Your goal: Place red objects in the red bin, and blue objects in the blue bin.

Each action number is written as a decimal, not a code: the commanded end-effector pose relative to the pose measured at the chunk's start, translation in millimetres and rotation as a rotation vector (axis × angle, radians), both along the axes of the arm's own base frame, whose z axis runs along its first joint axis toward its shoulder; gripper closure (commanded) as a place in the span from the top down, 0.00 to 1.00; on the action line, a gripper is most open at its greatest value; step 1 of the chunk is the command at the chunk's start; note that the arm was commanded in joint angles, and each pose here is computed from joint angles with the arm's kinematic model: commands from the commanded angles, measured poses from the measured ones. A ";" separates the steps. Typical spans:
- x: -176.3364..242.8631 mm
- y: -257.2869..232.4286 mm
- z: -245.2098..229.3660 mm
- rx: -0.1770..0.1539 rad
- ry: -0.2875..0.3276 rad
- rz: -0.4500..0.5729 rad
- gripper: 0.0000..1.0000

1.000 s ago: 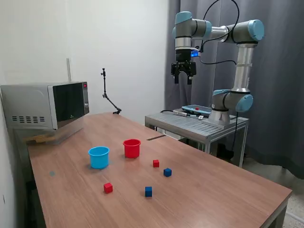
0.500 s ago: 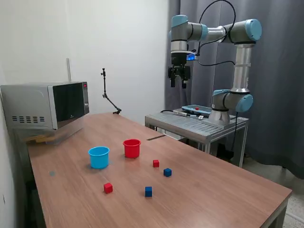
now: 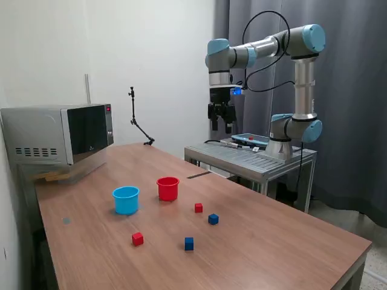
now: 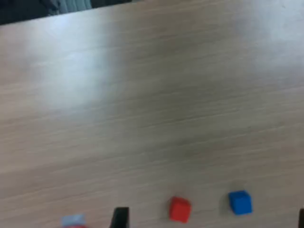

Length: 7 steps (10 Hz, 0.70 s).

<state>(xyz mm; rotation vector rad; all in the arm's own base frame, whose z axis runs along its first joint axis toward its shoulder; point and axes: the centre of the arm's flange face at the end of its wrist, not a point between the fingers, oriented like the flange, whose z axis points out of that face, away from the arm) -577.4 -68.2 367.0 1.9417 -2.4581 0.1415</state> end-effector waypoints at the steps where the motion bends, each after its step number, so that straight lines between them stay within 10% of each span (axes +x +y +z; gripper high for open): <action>1: -22.6 -46.1 -52.3 -0.011 -0.007 0.074 1.00; 7: -59.2 -83.9 -105.3 -0.010 0.012 0.082 1.00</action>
